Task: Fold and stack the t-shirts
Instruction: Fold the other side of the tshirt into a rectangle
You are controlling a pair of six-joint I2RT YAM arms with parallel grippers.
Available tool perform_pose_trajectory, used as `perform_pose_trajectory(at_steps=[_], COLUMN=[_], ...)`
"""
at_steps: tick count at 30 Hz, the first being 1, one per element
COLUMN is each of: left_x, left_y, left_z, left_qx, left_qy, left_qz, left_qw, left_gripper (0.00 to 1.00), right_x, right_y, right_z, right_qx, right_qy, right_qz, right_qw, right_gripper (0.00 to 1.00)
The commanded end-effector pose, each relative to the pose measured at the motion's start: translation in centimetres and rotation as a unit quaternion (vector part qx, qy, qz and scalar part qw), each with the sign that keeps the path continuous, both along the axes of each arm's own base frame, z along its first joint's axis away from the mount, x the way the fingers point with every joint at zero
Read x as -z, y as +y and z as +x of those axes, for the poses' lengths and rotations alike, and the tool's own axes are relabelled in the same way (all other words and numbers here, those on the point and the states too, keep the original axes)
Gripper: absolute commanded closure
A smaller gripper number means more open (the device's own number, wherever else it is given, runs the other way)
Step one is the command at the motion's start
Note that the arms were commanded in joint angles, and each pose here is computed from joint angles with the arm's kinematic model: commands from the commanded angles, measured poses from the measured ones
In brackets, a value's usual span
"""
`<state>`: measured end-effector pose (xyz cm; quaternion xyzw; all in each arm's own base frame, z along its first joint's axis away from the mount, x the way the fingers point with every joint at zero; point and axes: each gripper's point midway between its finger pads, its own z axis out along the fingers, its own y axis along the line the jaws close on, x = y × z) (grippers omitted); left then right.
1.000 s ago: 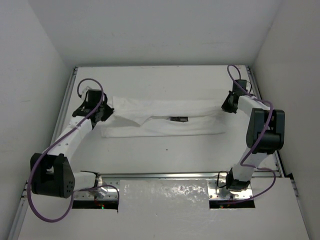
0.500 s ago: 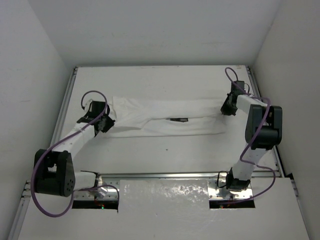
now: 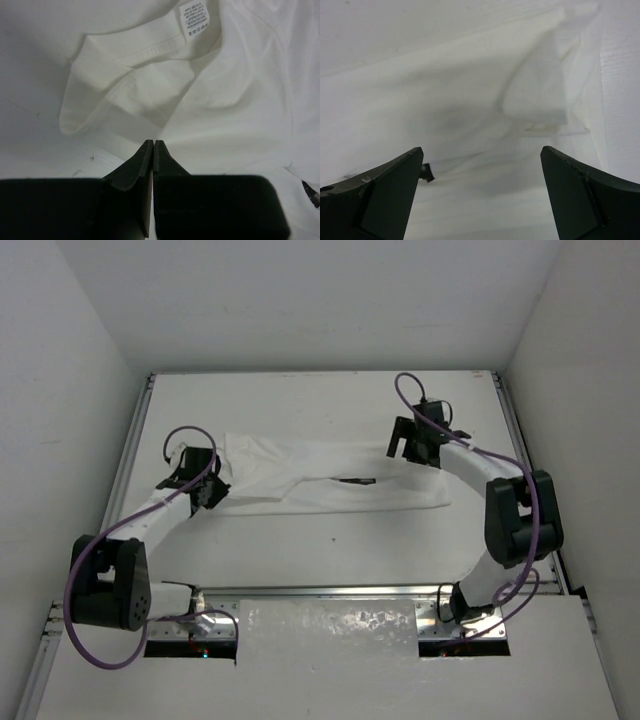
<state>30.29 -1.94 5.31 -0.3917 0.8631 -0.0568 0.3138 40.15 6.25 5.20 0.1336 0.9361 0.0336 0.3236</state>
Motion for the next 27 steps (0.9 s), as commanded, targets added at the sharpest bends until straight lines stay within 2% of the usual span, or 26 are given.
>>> perform_pose_trajectory(at_steps=[1,3,7,10,12,13,16,19,27], left_x=[0.7,1.4,1.8,1.8,1.7,1.8,1.8,1.6,1.4], left_y=[0.7,0.4,0.5,0.9,1.2,1.2,1.3,1.2,1.0], left_z=[0.2,0.1,-0.1,-0.2,-0.2,-0.4,-0.3,-0.4,-0.2], left_qx=[-0.008,-0.004,-0.007,-0.014,-0.022,-0.026,-0.028,-0.025,-0.022], left_qy=[-0.004,0.004,0.008,0.012,0.011,0.015,0.013,0.010,-0.001], left_qz=[0.010,0.004,0.007,0.016,0.020,0.021,0.022,0.019,0.015], left_qw=[1.000,1.000,1.000,1.000,0.999,0.999,0.999,0.999,1.000], left_gripper=[1.00,1.00,1.00,1.00,1.00,1.00,1.00,1.00,1.00], right_x=[-3.2,-3.6,-3.7,-1.9,-1.5,0.8,1.2,1.7,2.6], right_y=[3.7,8.3,14.7,21.7,25.6,27.2,31.7,33.7,35.1], right_z=[1.3,0.4,-1.2,-3.1,-3.7,-4.5,-4.8,-5.1,-6.2], right_qx=[-0.047,-0.113,-0.188,-0.298,-0.347,-0.386,-0.442,-0.470,-0.482], right_qy=[-0.067,-0.083,-0.118,-0.108,-0.112,-0.088,-0.104,-0.101,-0.104], right_qz=[-0.031,-0.040,-0.090,-0.031,-0.023,-0.019,-0.004,-0.003,0.009], right_qw=[0.996,0.989,0.971,0.948,0.931,0.918,0.891,0.877,0.870], right_gripper=[0.01,0.01,0.02,0.07,0.11,0.16,0.23,0.26,0.29])
